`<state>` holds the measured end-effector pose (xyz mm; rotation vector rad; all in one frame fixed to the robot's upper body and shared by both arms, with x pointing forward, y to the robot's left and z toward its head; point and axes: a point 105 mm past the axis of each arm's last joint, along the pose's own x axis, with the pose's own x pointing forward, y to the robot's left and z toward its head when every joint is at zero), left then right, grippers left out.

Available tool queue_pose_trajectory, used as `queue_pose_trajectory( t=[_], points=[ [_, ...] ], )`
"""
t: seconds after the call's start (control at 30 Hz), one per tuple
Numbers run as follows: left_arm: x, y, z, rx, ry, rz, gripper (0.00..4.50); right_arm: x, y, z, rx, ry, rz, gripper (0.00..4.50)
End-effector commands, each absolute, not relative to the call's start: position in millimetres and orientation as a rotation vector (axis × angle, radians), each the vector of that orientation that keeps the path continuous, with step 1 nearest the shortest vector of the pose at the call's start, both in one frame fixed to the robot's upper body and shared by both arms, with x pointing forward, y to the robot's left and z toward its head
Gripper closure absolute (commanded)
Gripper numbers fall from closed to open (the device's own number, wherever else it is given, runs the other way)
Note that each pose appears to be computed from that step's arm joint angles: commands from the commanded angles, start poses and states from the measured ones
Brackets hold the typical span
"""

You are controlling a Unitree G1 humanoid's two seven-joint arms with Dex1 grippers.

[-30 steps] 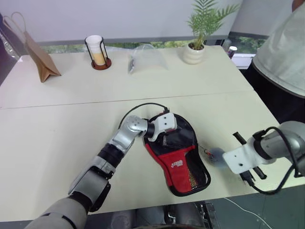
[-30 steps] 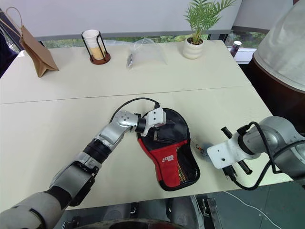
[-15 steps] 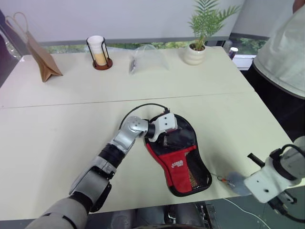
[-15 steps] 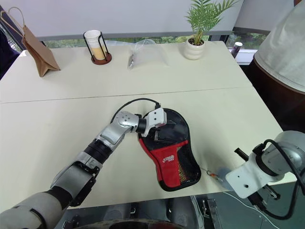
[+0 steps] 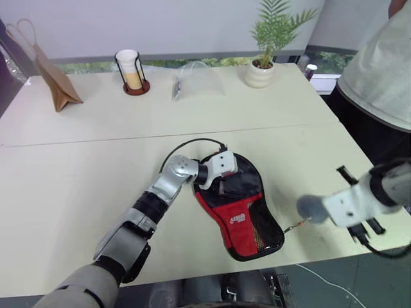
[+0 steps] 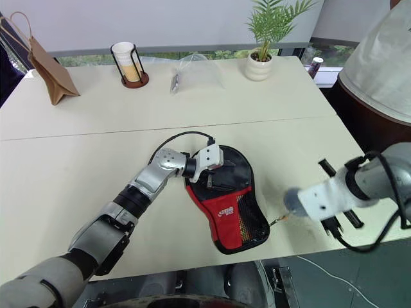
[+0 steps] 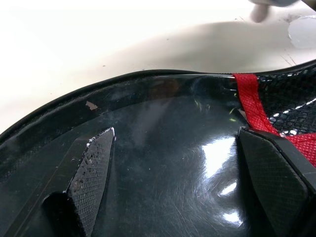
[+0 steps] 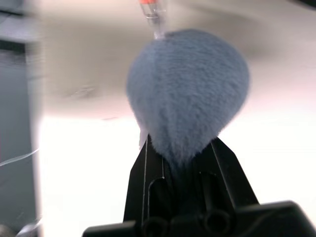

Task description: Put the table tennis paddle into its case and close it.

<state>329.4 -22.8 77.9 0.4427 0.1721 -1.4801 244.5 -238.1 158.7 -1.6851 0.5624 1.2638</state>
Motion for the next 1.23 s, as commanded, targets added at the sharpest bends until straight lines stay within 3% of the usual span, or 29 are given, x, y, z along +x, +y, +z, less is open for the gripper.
queue_pose_trajectory(
  t=[0.03, 0.1, 0.27, 0.3, 0.57, 0.77, 0.93, 1.23],
  points=[
    [331.8, 1.9, 43.5, 0.485, 0.322, -1.413, 0.32, 260.2, -234.0, 157.0, -1.653, 0.537, 1.210, 3.55],
    [332.8, 2.5, 46.8, 0.483, 0.305, -1.412, 0.32, 267.2, -230.3, 154.0, -1.629, 0.531, 1.205, 2.73],
    [336.8, 8.3, 63.2, 0.438, 0.256, -1.398, 0.32, 293.5, -235.3, 156.4, -1.635, 0.530, 1.111, 0.19],
    [338.3, 9.7, 69.5, 0.423, 0.234, -1.392, 0.32, 297.8, -237.9, 160.7, -1.637, 0.528, 1.088, 0.09],
    [345.7, 36.2, 138.9, 0.255, 0.077, -1.318, 0.32, 311.2, -249.4, 214.5, -1.375, 0.457, 0.950, 0.09],
    [330.9, 73.6, 185.2, 0.218, 0.014, -1.298, 0.32, 306.8, -238.7, 247.1, -1.118, 0.336, 0.960, 0.09],
    [311.2, 102.5, 204.5, 0.211, 0.030, -1.274, 0.32, 295.6, -213.9, 250.6, -0.875, 0.270, 1.064, 0.09],
    [279.4, 143.3, 213.8, 0.188, 0.092, -1.178, 0.32, 277.1, -189.5, 245.4, -0.642, 0.239, 1.121, 0.09]
  ],
)
